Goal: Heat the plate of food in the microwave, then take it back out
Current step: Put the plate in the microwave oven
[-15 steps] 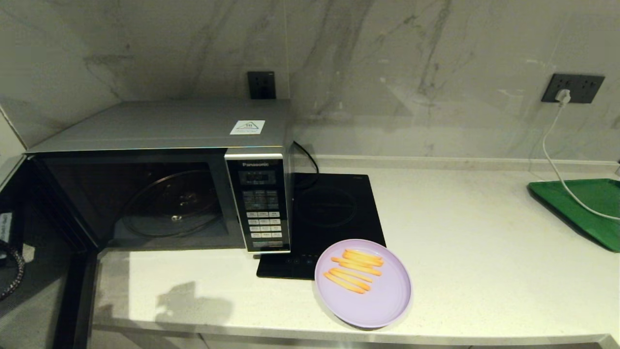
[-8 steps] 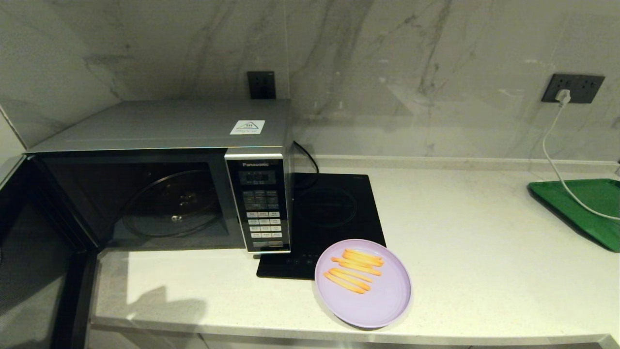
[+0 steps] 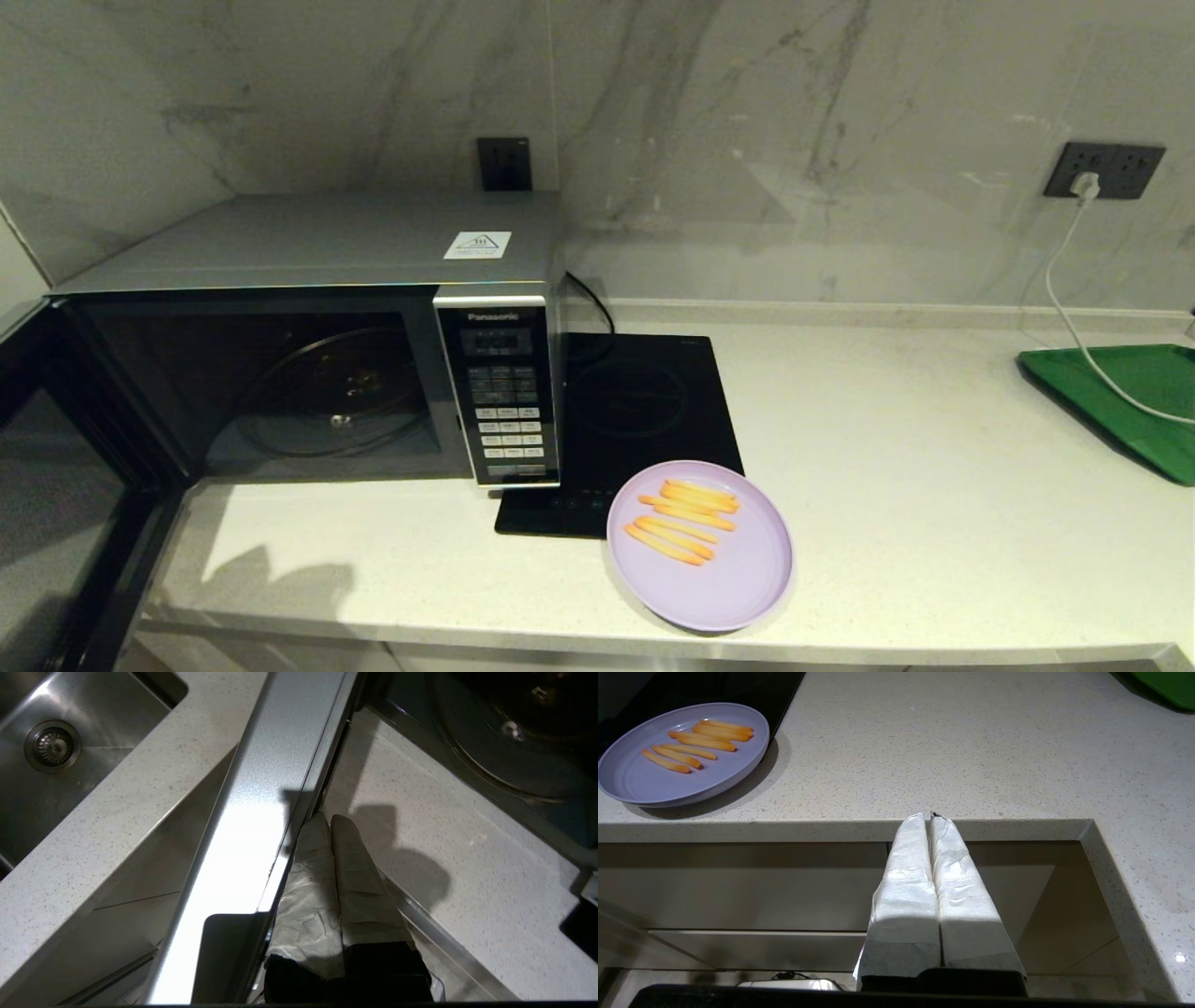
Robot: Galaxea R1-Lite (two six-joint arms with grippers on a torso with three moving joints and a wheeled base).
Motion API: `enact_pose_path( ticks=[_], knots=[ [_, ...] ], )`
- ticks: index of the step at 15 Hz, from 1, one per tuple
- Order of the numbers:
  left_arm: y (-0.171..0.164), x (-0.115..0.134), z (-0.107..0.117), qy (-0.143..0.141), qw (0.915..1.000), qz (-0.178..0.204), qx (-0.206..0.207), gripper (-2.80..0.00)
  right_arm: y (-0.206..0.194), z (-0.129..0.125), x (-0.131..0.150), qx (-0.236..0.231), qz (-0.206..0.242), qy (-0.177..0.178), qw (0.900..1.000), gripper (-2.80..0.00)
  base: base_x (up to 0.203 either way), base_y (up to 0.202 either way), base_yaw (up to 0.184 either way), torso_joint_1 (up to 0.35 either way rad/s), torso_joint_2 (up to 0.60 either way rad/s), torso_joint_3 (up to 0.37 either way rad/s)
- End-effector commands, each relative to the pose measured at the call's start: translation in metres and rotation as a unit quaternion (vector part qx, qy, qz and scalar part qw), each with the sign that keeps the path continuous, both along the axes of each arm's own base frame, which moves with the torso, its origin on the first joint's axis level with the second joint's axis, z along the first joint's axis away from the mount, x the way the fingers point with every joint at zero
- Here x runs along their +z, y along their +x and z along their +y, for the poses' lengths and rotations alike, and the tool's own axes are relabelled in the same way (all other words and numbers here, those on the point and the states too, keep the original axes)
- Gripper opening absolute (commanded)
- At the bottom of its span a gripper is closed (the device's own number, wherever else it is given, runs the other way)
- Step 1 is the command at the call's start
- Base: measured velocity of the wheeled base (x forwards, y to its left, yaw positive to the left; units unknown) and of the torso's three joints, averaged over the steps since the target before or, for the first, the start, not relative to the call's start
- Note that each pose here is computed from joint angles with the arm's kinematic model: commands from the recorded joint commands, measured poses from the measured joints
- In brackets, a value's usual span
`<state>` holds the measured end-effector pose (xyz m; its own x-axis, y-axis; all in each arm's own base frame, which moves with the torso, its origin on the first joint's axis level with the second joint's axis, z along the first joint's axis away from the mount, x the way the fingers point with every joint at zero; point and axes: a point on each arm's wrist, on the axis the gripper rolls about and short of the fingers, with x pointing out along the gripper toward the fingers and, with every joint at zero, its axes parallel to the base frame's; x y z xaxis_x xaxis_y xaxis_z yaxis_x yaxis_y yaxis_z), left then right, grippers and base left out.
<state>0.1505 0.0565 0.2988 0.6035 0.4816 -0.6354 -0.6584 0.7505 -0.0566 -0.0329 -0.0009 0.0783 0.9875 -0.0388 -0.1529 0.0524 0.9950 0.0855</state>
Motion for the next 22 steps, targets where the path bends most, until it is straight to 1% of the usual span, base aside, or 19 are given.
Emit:
enact_pose_path(
  ticks=[1, 3, 5, 7, 9, 11, 12, 14, 15, 16, 17, 18, 19, 20, 21, 22],
  knots=[
    [0.002, -0.003, 0.011, -0.002, 0.9995, 0.008, 0.029, -2.80, 0.000, 0.000, 0.000, 0.000, 0.001, 0.000, 1.000, -2.80, 0.000, 0.000, 0.000, 0.000, 0.00, 0.000],
    [0.003, -0.003, 0.015, -0.002, 0.9992, 0.005, 0.039, -2.80, 0.000, 0.000, 0.000, 0.000, 0.001, 0.000, 1.000, -2.80, 0.000, 0.000, 0.000, 0.000, 0.00, 0.000],
    [0.002, -0.002, 0.011, -0.003, 0.9996, 0.000, 0.028, -2.80, 0.000, 0.000, 0.000, 0.000, 0.001, 0.000, 1.000, -2.80, 0.000, 0.000, 0.000, 0.000, 0.00, 0.000],
    [0.006, -0.003, 0.001, -0.015, 0.9998, -0.003, -0.012, -2.80, 0.000, 0.000, 0.000, 0.000, 0.001, 0.000, 1.000, -2.80, 0.000, 0.000, 0.000, 0.000, 0.00, 0.000],
    [0.007, -0.009, -0.016, -0.037, 0.9975, -0.001, -0.060, -2.80, 0.000, 0.000, 0.000, 0.000, 0.001, 0.000, 1.000, -2.80, 0.000, 0.000, 0.000, 0.000, 0.00, 0.000],
    [0.008, -0.021, -0.041, -0.067, 0.9909, 0.010, -0.116, -2.80, 0.000, 0.000, 0.000, 0.000, 0.001, 0.000, 1.000, -2.80, 0.000, 0.000, 0.000, 0.000, 0.00, 0.000],
    [0.007, -0.028, -0.057, -0.085, 0.9851, 0.017, -0.149, -2.80, 0.000, 0.000, 0.000, 0.000, 0.001, 0.000, 1.000, -2.80, 0.000, 0.000, 0.000, 0.000, 0.00, 0.000],
    [0.001, -0.040, -0.092, -0.124, 0.9677, 0.031, -0.217, -2.80, 0.000, 0.000, 0.000, 0.000, 0.001, 0.000, 1.000, -2.80, 0.000, 0.000, 0.000, 0.000, 0.00, 0.000],
    [0.000, -0.044, -0.109, -0.152, 0.9583, 0.033, -0.240, -2.80, 0.000, 0.000, 0.000, 0.000, 0.001, 0.000, 1.000, -2.80, 0.000, 0.000, 0.000, 0.000, 0.00, 0.000],
    [0.002, -0.048, -0.123, -0.197, 0.9458, 0.033, -0.256, -2.80, 0.000, 0.000, 0.000, 0.000, 0.001, 0.000, 1.000, -2.80, 0.000, 0.000, 0.000, 0.000, 0.00, 0.000],
    [0.002, -0.049, -0.132, -0.244, 0.9264, 0.042, -0.284, -2.80, 0.000, 0.000, 0.000, 0.000, 0.001, 0.000, 1.000, -2.80, 0.000, 0.000, 0.000, 0.000, 0.00, 0.000],
    [0.000, -0.051, -0.140, -0.272, 0.9076, 0.057, -0.314, -2.80, 0.000, 0.000, 0.000, 0.000, 0.001, 0.000, 1.000, -2.80, 0.000, 0.000, 0.000, 0.000, 0.00, 0.000],
    [-0.005, -0.060, -0.143, -0.284, 0.8948, 0.081, -0.335, -2.80, 0.000, 0.000, 0.000, 0.000, 0.001, 0.000, 1.000, -2.80, 0.000, 0.000, 0.000, 0.000, 0.00, 0.000],
    [-0.007, -0.071, -0.147, -0.288, 0.8829, 0.098, -0.358, -2.80, 0.000, 0.000, 0.000, 0.000, 0.001, 0.000, 1.000, -2.80, 0.000, 0.000, 0.000, 0.000, 0.00, 0.000],
    [-0.003, -0.080, -0.153, -0.288, 0.8734, 0.094, -0.381, -2.80, 0.000, 0.000, 0.000, 0.000, 0.001, 0.000, 1.000, -2.80, 0.000, 0.000, 0.000, 0.000, 0.00, 0.000],
    [0.007, -0.088, -0.162, -0.286, 0.8676, 0.092, -0.396, -2.80, 0.000, 0.000, 0.000, 0.000, 0.001, 0.000, 1.000, -2.80, 0.000, 0.000, 0.000, 0.000, 0.00, 0.000]
  ],
)
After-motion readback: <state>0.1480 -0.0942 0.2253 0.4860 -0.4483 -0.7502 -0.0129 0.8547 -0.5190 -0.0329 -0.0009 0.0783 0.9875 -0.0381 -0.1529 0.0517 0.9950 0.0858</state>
